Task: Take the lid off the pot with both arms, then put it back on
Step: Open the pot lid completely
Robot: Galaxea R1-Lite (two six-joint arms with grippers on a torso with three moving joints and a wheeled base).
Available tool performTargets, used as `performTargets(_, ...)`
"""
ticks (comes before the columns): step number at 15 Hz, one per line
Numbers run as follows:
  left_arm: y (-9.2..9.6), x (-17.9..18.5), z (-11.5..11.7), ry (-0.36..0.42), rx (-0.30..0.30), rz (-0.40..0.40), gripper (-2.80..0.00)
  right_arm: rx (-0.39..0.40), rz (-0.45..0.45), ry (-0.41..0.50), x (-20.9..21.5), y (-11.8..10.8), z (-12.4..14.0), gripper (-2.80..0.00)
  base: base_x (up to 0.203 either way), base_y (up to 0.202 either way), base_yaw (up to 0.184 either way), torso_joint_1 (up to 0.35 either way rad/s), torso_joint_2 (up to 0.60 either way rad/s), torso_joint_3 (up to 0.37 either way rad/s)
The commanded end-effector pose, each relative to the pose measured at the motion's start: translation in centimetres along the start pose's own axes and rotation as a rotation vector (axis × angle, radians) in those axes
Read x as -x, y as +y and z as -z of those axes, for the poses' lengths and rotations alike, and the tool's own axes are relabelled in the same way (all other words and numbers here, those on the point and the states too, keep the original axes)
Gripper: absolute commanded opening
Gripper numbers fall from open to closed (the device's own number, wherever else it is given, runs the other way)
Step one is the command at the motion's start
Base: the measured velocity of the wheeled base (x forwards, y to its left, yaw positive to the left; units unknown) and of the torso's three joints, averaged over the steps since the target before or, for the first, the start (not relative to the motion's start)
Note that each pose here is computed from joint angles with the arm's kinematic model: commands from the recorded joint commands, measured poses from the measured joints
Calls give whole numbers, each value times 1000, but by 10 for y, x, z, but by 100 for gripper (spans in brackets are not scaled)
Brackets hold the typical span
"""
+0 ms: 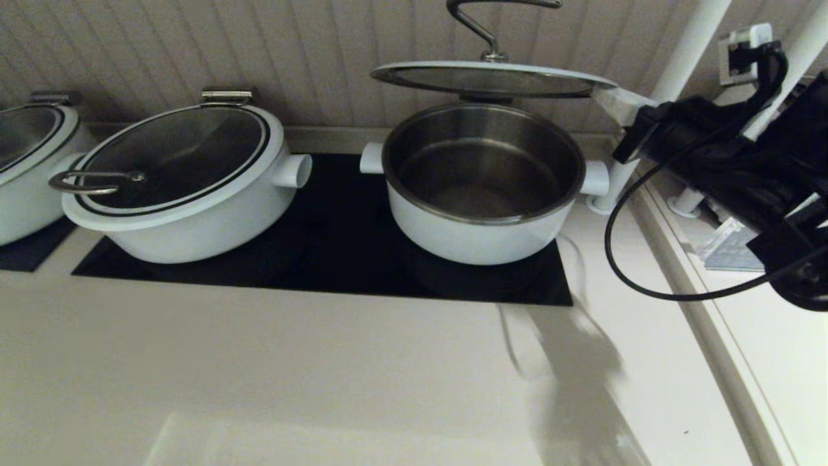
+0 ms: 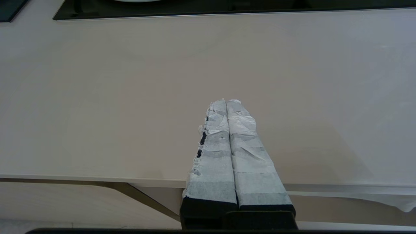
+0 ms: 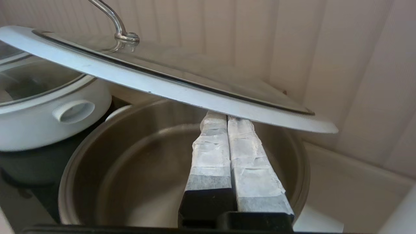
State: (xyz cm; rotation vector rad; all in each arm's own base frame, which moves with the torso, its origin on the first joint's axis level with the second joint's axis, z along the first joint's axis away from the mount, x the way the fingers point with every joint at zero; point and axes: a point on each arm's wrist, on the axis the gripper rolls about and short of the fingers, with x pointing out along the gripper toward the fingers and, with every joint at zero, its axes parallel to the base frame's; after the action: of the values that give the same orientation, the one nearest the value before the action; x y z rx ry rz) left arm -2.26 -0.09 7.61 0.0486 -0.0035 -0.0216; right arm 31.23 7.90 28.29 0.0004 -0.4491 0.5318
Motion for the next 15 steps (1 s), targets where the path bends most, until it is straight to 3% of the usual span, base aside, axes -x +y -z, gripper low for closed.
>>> performTargets(1, 0, 0, 0, -3, -1, 0, -280, 6, -4, -18, -3, -1, -2, -280, 0, 0, 0, 0, 0, 0)
performTargets(15, 0, 0, 0, -2, -1, -1, -280, 37, 0, -109, -10, -4, -29, -280, 0, 0, 0, 0, 0, 0)
